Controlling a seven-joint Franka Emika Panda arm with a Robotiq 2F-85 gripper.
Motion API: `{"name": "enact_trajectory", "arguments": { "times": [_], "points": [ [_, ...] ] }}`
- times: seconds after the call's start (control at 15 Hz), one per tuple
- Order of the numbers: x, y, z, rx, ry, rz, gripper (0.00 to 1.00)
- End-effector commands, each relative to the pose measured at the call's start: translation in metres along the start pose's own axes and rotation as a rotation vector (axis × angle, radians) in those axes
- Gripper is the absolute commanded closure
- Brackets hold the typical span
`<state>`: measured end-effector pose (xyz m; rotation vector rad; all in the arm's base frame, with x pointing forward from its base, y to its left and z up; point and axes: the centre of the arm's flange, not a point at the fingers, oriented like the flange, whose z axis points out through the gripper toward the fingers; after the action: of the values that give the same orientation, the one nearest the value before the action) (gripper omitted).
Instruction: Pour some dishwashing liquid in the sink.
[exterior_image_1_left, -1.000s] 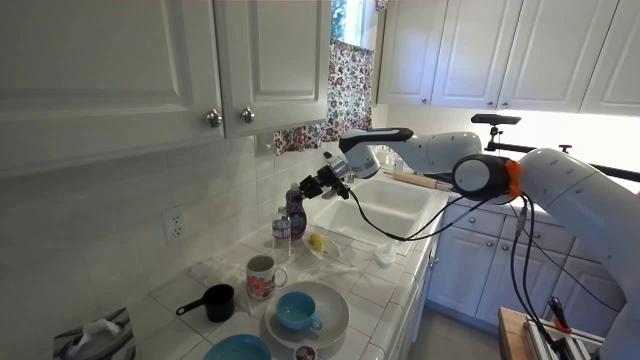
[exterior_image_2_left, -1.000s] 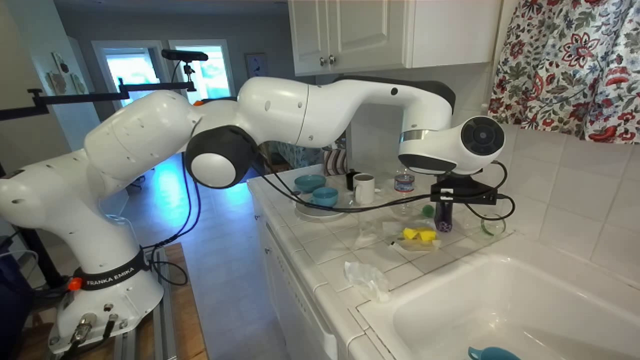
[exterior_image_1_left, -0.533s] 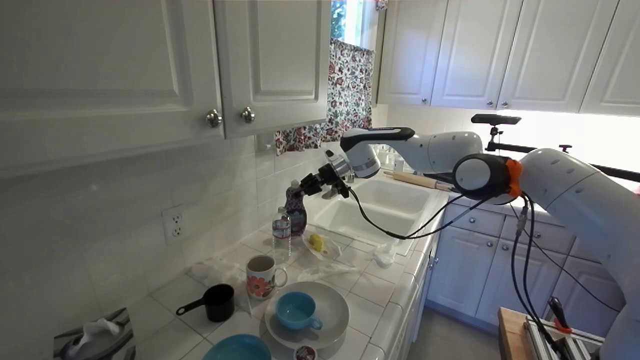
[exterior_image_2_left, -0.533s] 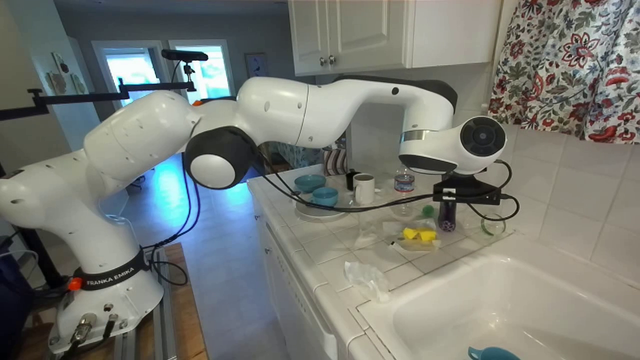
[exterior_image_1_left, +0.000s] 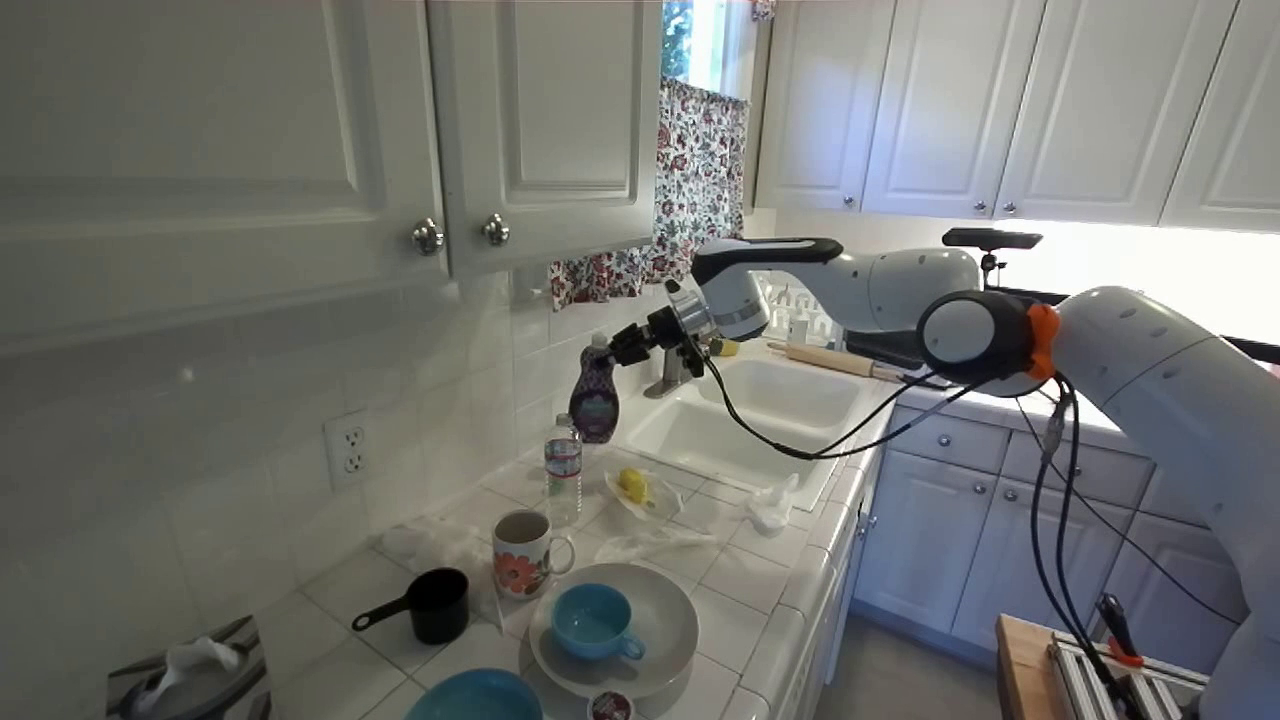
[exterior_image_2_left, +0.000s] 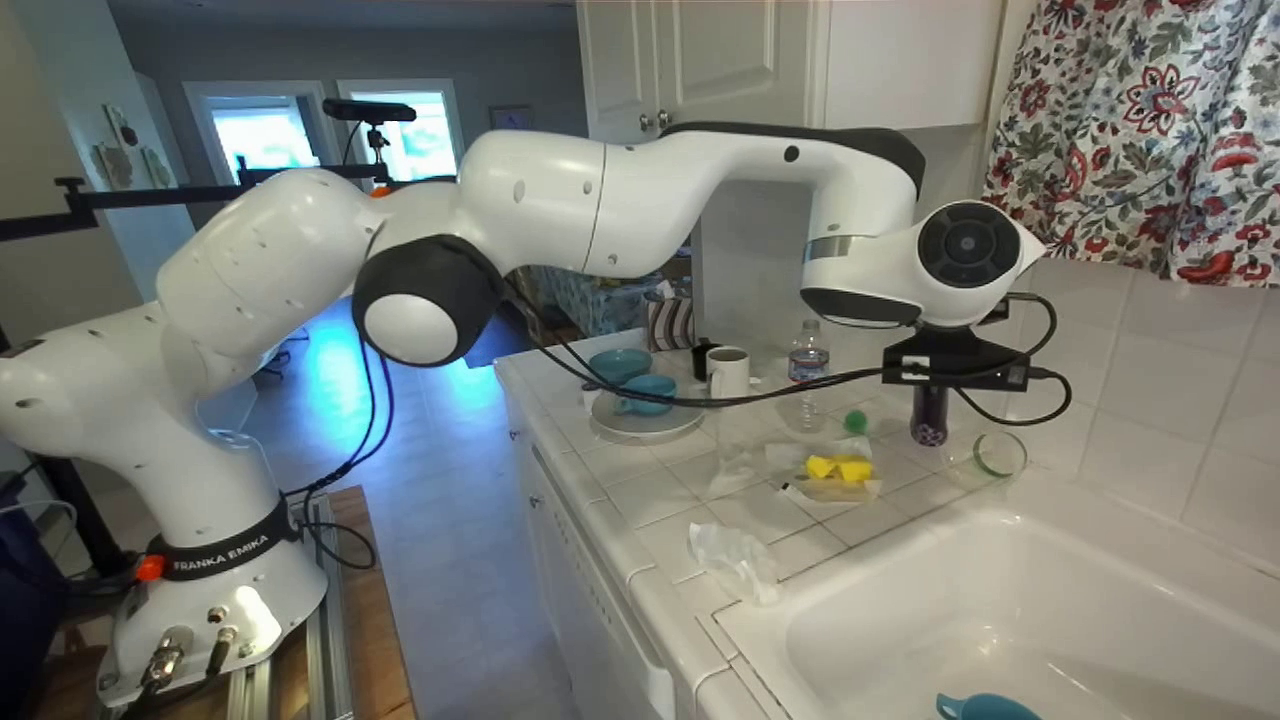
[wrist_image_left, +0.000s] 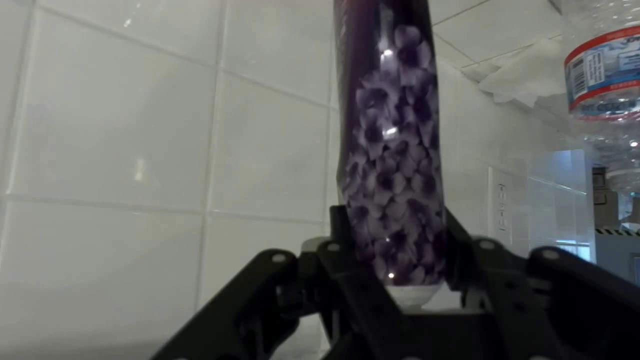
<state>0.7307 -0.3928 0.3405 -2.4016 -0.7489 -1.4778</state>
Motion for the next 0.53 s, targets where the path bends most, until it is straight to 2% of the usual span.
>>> {"name": "enact_trajectory", "arguments": {
  "times": [0.0, 0.47],
  "points": [
    [0.011, -0.025, -0.046, -0.048, 0.004, 0.042, 0.82],
    [0.016, -0.032, -0.085, -0.069, -0.042, 0.095, 0.82]
  ]
}}
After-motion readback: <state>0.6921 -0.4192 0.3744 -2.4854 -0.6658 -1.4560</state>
